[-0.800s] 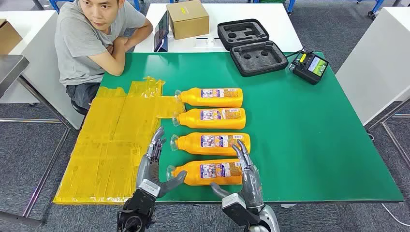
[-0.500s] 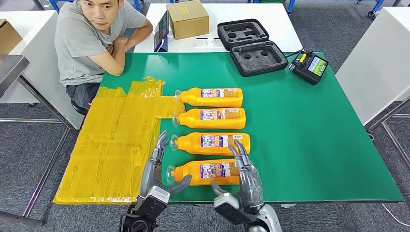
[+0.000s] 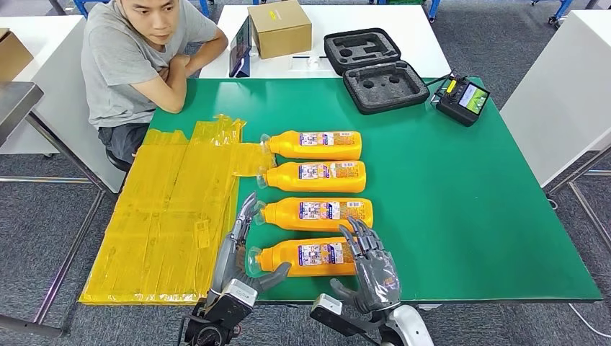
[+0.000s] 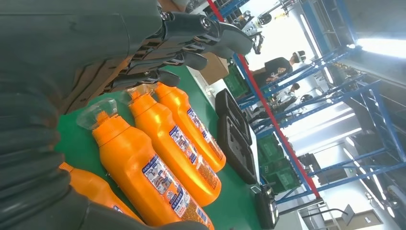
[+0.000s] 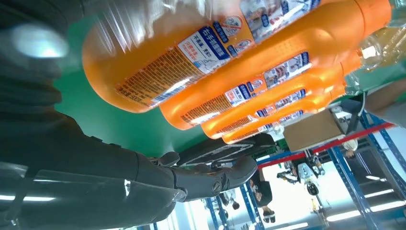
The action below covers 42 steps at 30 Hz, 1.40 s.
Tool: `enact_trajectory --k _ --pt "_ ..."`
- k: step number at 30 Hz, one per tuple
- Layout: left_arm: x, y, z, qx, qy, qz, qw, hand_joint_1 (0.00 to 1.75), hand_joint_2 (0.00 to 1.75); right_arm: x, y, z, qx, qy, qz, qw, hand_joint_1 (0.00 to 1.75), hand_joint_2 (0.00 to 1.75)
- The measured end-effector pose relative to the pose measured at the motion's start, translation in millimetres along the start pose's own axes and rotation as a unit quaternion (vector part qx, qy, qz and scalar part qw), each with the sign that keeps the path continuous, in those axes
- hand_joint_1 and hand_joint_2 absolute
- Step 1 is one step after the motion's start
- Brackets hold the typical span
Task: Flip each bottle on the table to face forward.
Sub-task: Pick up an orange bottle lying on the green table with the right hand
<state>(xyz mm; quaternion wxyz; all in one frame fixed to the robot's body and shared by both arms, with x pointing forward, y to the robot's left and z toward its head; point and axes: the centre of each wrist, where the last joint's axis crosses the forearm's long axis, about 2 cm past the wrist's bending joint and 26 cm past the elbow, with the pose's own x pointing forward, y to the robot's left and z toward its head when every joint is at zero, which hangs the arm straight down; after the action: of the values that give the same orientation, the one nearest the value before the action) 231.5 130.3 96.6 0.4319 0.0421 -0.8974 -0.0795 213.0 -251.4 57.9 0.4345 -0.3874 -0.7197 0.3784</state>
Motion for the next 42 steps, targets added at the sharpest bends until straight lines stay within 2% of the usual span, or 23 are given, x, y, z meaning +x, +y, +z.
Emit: enact_trajectory --k 9,23,42 --pt "1.9 -3.0 -8.1 -0.011 -0.015 0.008 1.0 0.0 1.75 3.8 1.8 0.3 0.032 -0.012 0.041 0.999 0.0 1.75" --pt "3.3 -5.1 -7.7 -0.022 -0.018 0.016 0.999 0.0 1.75 0.7 4.1 1.4 0.072 -0.002 0.111 0.991 0.0 1.75" --pt "5.2 -8.3 -7.3 -0.028 -0.021 0.02 0.999 0.0 1.75 -4.3 2.9 -1.4 0.069 0.009 0.103 0.992 0.0 1.75"
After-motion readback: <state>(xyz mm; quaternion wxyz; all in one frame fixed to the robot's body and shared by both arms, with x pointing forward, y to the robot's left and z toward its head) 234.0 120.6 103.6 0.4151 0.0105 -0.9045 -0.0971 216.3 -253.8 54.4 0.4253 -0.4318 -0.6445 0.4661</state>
